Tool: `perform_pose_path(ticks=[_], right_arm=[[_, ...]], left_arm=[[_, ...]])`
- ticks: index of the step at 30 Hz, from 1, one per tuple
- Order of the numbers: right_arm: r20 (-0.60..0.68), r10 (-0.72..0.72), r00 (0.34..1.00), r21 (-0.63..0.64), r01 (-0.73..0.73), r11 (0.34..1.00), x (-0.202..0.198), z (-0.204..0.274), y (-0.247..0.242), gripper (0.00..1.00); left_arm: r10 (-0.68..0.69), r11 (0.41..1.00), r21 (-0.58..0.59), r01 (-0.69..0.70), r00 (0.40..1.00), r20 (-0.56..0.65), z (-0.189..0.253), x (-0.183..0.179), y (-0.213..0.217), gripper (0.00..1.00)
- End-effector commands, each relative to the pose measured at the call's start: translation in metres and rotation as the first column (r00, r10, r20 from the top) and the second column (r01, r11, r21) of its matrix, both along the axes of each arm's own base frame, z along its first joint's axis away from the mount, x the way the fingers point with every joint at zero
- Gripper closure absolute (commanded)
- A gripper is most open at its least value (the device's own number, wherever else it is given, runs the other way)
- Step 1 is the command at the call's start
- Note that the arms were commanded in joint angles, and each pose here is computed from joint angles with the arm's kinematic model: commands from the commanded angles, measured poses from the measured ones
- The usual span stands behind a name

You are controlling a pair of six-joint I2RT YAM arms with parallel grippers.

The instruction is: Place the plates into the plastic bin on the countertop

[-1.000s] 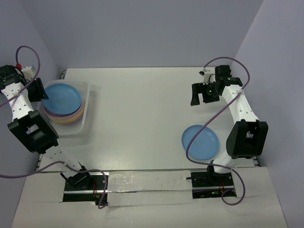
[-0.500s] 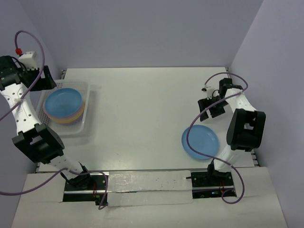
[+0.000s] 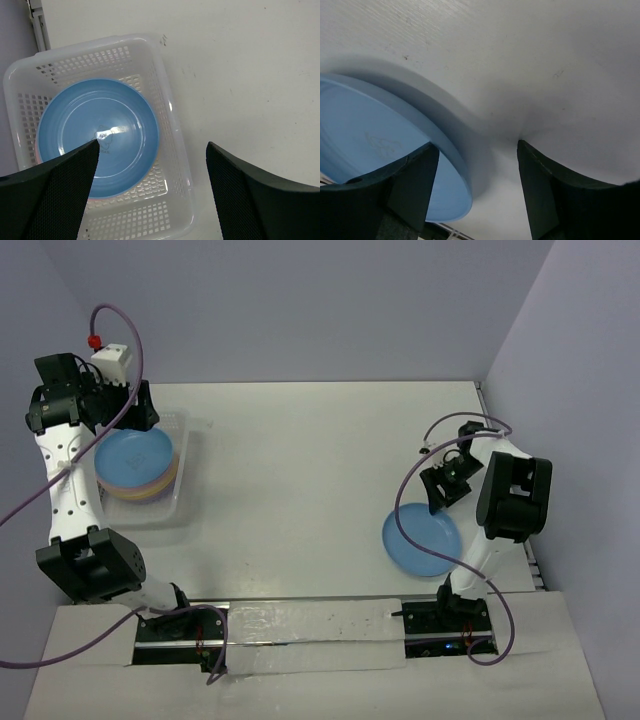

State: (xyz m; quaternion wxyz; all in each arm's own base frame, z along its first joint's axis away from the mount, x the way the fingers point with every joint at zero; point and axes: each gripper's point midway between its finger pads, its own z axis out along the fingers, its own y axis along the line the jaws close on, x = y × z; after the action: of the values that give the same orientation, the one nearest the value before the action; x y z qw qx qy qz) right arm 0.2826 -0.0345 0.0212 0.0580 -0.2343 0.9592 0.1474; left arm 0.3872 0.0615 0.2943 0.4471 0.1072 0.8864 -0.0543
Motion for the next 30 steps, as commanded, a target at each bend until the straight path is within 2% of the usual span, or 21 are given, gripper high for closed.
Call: perform_pose_path(ticks=[1,10,13,14,18,21,24,26,30], right_arm=[[-0.039,0.083,0.996,-0.016,-0.083,0.996,-0.012,-0.017,-0.006,0.36],[-0.051,0.126,0.991,0.072,-0.122,0.99,-0.014,-0.003,0.009,0.65],[-0.026,0.132,0.991,0.096,-0.129,0.987,-0.009,0.009,0.015,0.94],[-0.008,0.126,0.992,0.108,-0.124,0.986,-0.002,0.018,0.017,0.98],[0.064,0.079,0.995,0.189,-0.09,0.978,0.022,0.058,0.04,1.0],[0.177,0.026,0.984,0.249,-0.07,0.966,0.051,0.104,0.078,1.0],[0.251,0.009,0.968,0.283,-0.083,0.956,0.066,0.137,0.13,1.0],[0.292,0.02,0.956,0.27,-0.103,0.957,0.069,0.15,0.169,1.0],[0.299,0.003,0.954,0.269,-0.087,0.959,0.073,0.159,0.215,1.0]], left_arm=[[0.003,1.0,0.018,-0.003,0.999,0.039,0.008,0.006,0.003,0.07],[0.01,1.0,-0.004,-0.01,0.999,0.031,0.008,0.008,0.001,0.07],[0.009,1.0,-0.016,-0.009,0.999,0.035,0.01,0.009,-0.001,0.07],[0.005,1.0,-0.025,-0.004,0.999,0.035,0.011,0.009,-0.003,0.08],[-0.03,0.995,-0.093,0.032,0.999,0.023,0.011,0.009,-0.018,0.08],[-0.086,0.98,-0.177,0.09,0.996,0.029,0.014,0.007,-0.051,0.07],[-0.135,0.968,-0.206,0.142,0.99,0.048,0.013,0.006,-0.09,0.06],[-0.156,0.959,-0.231,0.162,0.987,0.046,0.008,0.003,-0.118,0.05],[-0.237,0.935,-0.27,0.232,0.971,0.011,-0.005,-0.004,-0.166,0.06]])
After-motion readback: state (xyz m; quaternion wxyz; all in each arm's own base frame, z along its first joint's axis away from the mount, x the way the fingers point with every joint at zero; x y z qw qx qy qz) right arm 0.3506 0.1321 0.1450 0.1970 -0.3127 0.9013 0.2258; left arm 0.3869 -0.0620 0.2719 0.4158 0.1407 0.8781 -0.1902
